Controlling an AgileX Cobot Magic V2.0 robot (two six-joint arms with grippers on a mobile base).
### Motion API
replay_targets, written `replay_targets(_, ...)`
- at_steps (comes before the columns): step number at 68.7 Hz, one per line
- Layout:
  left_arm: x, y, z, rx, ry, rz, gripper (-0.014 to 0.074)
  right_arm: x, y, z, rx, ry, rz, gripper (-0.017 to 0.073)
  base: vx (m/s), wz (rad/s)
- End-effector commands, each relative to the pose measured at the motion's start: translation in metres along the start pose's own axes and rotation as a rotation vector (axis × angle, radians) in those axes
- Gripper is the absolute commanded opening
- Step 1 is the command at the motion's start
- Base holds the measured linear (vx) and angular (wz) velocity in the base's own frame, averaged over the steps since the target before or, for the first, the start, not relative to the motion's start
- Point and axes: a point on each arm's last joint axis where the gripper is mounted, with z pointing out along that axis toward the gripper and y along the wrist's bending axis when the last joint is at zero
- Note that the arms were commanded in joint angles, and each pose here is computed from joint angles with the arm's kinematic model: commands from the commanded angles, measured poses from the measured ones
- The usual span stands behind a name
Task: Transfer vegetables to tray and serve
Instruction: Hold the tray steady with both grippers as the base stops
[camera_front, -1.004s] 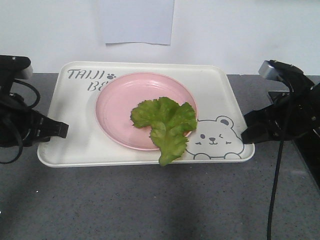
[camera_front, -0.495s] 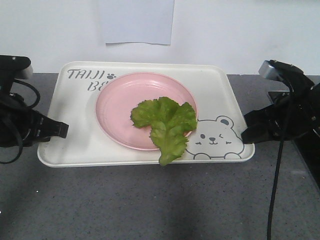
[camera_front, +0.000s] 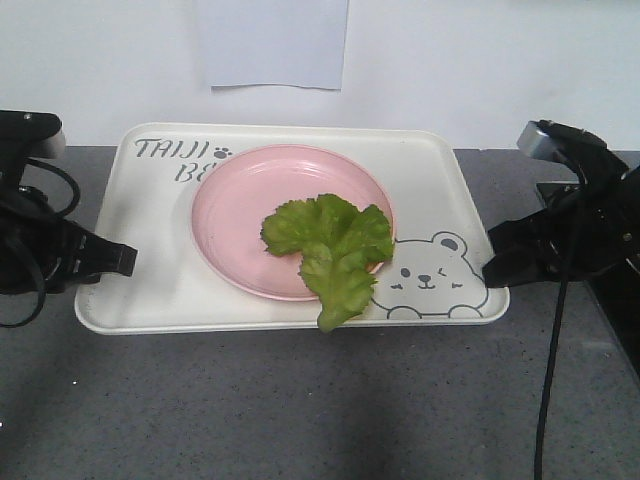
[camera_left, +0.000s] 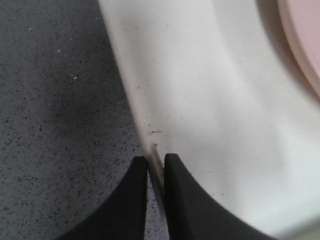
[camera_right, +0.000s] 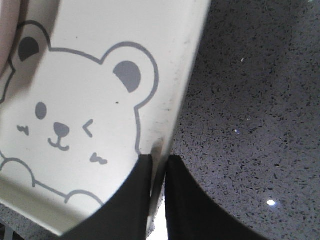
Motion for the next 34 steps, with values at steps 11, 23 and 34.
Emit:
replay_targets(11,-0.011,-0.003,-0.016,0.022,-0.127,0.027,-0.0007,-0.004,0.015,-0.016,-0.036,-0.062,-0.066,-0.0003,0.0,0.0)
replay_targets(23,-0.011,-0.003,-0.015,0.022,-0.127,0.027,-0.0007,-0.004,0.015,-0.016,-0.034,-0.066,-0.067,-0.0003,0.0,0.0)
replay_targets(34,-0.014,-0.004,0.0,0.015,-0.088,0.039,-0.0007,-0.005,0.012,-0.011,-0.037,-0.05,-0.053,-0.0003,0.0,0.0)
